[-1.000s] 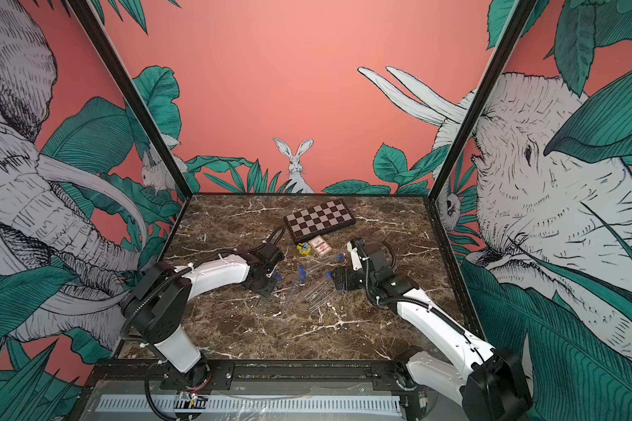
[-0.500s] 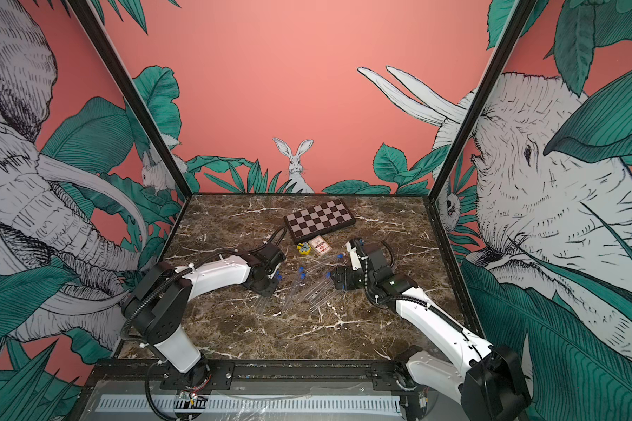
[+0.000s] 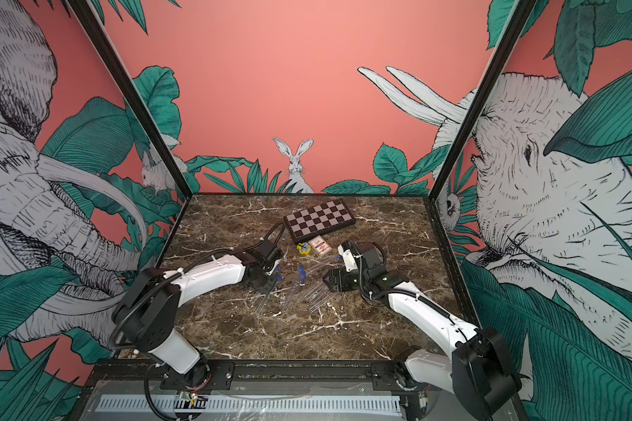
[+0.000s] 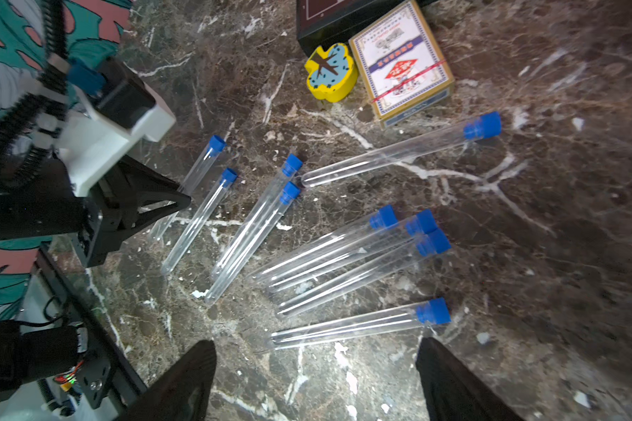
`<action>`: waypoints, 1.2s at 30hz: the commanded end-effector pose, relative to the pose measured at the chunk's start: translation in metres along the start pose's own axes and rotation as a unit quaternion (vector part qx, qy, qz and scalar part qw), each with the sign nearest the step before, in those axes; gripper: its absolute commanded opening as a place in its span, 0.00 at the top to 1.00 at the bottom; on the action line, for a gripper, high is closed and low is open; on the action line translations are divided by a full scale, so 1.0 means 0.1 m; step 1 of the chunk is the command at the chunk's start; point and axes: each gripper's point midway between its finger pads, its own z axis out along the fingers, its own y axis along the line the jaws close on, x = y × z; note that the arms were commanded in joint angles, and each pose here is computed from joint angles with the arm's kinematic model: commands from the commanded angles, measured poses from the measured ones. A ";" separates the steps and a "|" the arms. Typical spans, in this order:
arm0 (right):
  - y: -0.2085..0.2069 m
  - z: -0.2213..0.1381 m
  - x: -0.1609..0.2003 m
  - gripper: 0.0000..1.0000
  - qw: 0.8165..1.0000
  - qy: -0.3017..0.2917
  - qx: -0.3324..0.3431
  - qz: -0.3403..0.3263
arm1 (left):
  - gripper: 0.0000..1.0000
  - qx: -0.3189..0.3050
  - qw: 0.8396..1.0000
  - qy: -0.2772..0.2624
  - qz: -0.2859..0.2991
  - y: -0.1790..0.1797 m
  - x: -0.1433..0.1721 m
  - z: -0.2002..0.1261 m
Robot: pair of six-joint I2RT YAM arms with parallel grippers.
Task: Remove stoppers from test tubes
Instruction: Pick up the test tube at the center of the board, then open the stopper on the test tube.
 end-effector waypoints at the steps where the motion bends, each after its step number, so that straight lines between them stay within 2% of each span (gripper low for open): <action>1: 0.30 0.04 -0.03 0.15 0.996 -0.009 -0.087 0.001 | 0.96 0.034 0.994 -0.098 0.024 -0.08 -0.26 -0.46; 3: 0.38 0.05 -0.01 0.15 0.993 -0.007 -0.118 0.002 | 0.96 0.079 0.987 -0.138 0.037 -0.29 -0.36 -0.62; 5: 0.41 0.07 0.02 0.16 0.991 -0.002 -0.132 0.003 | 0.96 0.091 0.982 -0.146 0.074 -0.49 -0.37 -0.69; 11: 0.53 0.05 -0.02 0.19 0.986 -0.005 -0.165 -0.001 | 0.97 0.096 0.977 -0.141 0.131 -0.75 -0.36 -0.73; 18: 0.60 0.11 -0.10 0.30 0.982 -0.008 -0.190 0.005 | 0.96 0.102 0.964 -0.162 0.184 -1.02 -0.36 -0.80; 23: 0.66 0.14 -0.14 0.37 0.977 -0.012 -0.212 0.009 | 0.96 0.108 0.959 -0.167 0.200 -1.13 -0.35 -0.80; 36: 0.67 0.15 -0.20 0.53 0.977 -0.021 -0.212 0.014 | 0.96 0.117 0.954 -0.172 0.217 -1.18 -0.29 -0.83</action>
